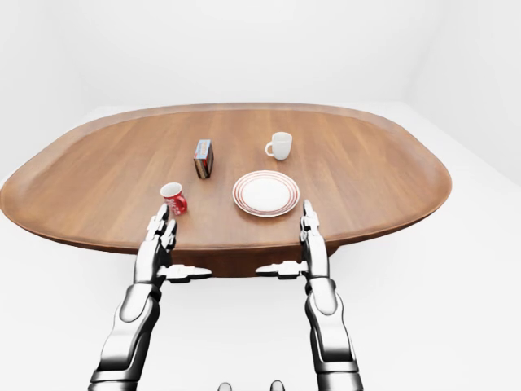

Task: Pick up the red mug and put it on the plate

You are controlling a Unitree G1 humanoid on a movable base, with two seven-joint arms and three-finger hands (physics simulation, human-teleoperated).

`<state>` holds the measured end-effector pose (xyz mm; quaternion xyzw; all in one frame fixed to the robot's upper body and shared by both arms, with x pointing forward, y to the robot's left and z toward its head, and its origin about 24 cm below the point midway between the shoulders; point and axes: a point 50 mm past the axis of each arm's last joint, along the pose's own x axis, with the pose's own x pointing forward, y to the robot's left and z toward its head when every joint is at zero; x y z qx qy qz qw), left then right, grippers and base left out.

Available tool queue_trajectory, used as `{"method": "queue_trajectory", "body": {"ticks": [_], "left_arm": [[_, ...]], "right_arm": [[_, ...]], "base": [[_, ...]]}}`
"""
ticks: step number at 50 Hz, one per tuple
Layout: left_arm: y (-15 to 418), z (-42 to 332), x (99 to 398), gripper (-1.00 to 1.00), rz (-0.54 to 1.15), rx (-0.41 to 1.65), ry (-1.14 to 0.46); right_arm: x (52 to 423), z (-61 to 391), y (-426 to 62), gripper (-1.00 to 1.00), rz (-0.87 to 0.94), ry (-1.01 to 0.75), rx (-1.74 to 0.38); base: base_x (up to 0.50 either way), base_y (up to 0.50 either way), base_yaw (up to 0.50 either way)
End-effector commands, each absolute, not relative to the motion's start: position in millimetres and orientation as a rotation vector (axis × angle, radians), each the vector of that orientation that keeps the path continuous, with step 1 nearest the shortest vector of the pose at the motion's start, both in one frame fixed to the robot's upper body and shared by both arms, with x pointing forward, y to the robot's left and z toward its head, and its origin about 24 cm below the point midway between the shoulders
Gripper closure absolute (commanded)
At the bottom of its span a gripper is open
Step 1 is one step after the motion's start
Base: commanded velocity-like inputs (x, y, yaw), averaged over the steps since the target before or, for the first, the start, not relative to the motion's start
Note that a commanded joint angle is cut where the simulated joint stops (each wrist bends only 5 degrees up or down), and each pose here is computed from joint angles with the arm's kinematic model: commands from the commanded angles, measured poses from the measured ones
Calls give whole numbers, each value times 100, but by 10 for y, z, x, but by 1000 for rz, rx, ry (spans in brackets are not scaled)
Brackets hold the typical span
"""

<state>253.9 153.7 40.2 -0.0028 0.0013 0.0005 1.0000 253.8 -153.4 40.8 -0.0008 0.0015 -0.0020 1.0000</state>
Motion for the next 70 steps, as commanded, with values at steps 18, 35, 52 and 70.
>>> {"method": "queue_trajectory", "body": {"ticks": [18,35,52,70], "left_arm": [[2130,830,2541,-100,175,-46,-122],[2967,1004,2382,-100,540,-201,-202],[3023,966,2357,-100,577,-233,-186],[3016,990,2352,-100,575,-234,-197]], "right_arm": [[2470,1022,-2060,-100,-185,-207,20],[2177,1427,-2828,-100,-426,-393,94],[2154,1408,-2860,-100,-430,-387,114],[2175,1407,-2828,-100,-401,-383,98]], "base": [[0,0,0],[0,0,0],[0,0,0],[8,0,0]]}}
